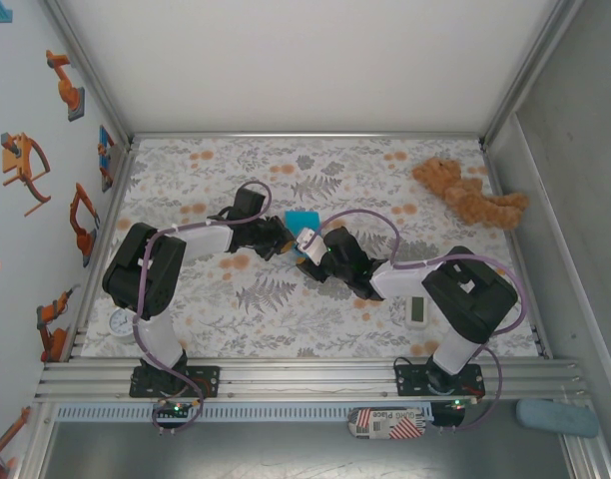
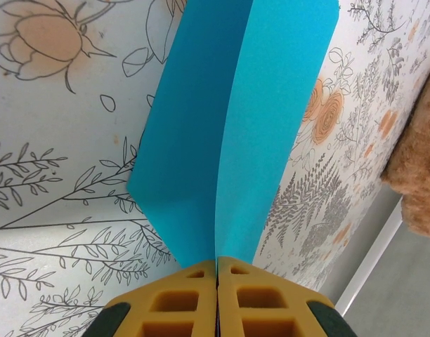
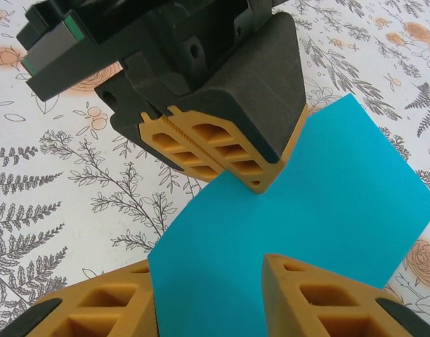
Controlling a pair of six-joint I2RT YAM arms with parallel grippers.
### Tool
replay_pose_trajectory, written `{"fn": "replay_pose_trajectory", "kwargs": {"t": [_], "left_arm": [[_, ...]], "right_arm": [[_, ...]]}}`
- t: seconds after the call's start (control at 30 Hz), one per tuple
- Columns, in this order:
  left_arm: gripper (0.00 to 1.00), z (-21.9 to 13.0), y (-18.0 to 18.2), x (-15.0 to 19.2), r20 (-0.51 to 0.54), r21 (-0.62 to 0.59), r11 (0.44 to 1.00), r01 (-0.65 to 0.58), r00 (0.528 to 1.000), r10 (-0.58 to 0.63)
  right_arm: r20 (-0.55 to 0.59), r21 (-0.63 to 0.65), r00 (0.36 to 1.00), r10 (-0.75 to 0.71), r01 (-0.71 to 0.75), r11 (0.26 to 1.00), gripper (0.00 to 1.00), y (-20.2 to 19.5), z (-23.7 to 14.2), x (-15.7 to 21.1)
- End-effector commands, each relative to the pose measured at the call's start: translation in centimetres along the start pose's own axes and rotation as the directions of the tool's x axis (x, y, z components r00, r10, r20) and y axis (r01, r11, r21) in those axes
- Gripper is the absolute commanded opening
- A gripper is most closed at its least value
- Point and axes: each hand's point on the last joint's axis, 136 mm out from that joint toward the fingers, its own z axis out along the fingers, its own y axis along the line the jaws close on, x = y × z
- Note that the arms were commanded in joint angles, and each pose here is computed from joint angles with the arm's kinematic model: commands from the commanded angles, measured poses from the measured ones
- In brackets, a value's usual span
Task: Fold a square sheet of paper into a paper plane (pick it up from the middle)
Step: Third fold the triangle at the center of the table.
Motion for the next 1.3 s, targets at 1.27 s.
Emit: {"fn": "replay_pose_trajectory", "kwargs": {"t": [1.27], "left_arm": [[0.25, 0.5, -1.0, -3.4, 0.012, -0.135, 0.969, -0.208, 0.977, 0.211]], "right_arm": [[-0.075, -0.338, 0.938, 0.339, -0.344, 0.876, 0.0, 6.2, -0.8, 0.1]]}}
